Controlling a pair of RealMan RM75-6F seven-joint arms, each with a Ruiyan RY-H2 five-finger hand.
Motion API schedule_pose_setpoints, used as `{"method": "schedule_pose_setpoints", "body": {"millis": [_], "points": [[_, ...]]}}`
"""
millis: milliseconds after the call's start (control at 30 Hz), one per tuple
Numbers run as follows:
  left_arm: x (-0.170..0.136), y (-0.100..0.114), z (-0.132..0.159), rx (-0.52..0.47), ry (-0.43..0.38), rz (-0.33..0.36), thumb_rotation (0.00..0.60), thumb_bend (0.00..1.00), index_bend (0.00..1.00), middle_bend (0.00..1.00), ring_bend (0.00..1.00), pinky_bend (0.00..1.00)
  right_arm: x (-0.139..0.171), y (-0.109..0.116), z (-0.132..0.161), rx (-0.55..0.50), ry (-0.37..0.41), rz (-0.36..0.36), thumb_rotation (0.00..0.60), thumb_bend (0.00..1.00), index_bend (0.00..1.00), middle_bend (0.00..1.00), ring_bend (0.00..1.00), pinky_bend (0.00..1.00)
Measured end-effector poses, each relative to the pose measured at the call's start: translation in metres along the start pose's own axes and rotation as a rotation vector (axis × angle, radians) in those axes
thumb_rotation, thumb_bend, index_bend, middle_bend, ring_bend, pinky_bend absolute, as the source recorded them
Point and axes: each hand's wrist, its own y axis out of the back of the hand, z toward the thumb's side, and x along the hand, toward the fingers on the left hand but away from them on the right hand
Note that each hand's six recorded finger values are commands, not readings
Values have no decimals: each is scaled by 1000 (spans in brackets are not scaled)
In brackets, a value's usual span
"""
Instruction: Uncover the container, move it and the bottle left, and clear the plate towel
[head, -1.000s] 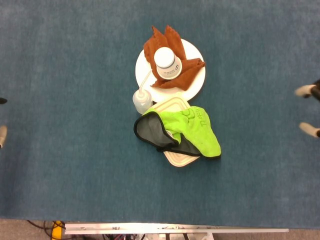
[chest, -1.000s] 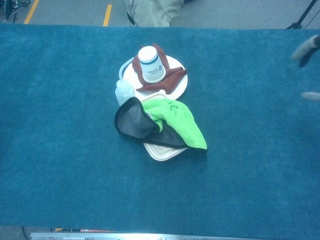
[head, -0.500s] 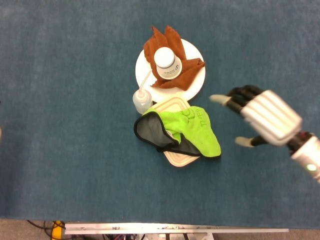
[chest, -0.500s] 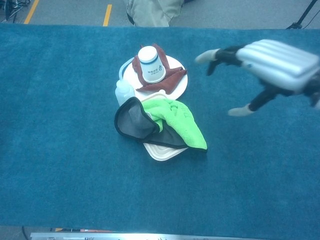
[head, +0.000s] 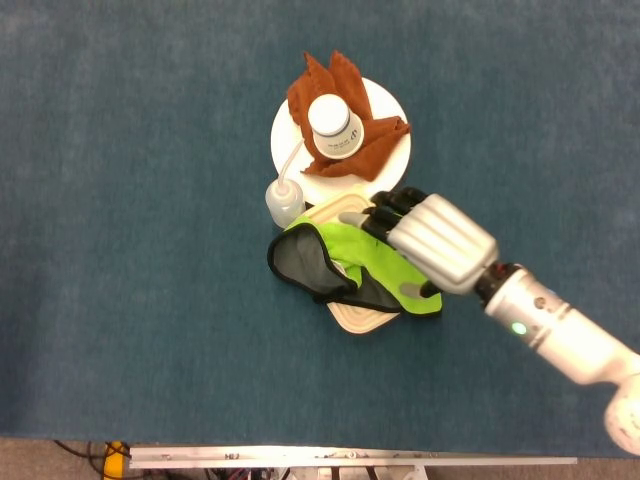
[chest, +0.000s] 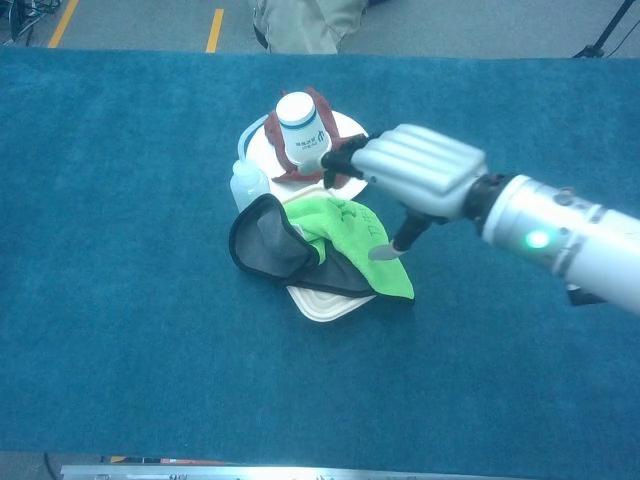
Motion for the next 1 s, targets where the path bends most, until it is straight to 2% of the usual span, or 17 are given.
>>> {"method": "schedule_pose_setpoints", "body": {"millis": [300,400,467,533,567,667,767,1000], "points": [[-1,-1,-5,-7,8,1,600,368,269,227,194,126,-28,-18,17,24,9,31,600,0,153,276,133,257],[-1,-2,-7,-10,10,-1,600,368,269,226,194,126,-34,-25,19,45,5,49,600,13,246,297,145,295],[-1,-3,-7,-13,11,-3,600,368,269,226,194,126,-38,-29,20,61,-1,59,600,84,368,343,186,362],[-1,-3,-8,-16,12,-4,600,368,269,225,194,126,-41,-33,21,67,-8,63,600,240,487,395,250,460],[-1,-4,-8,-17,12,-4,600,368,269,225,194,126,-43,-34,20,67,-15,63,600,313,530,420,288,515],[-1,-4,-11,-18,15,-3,600,368,269,226,194,126,-47,-32,18,55,-33,46,600,424,625,494,391,620],[-1,-5,-13,-21,22,-5,600,368,269,225,194,126,-48,-30,15,36,-45,30,600,438,666,534,455,655],[0,-6,-15,-23,23,-5,600,368,269,225,194,126,-42,-15,1,-10,-79,-23,600,434,668,543,470,662]]}}
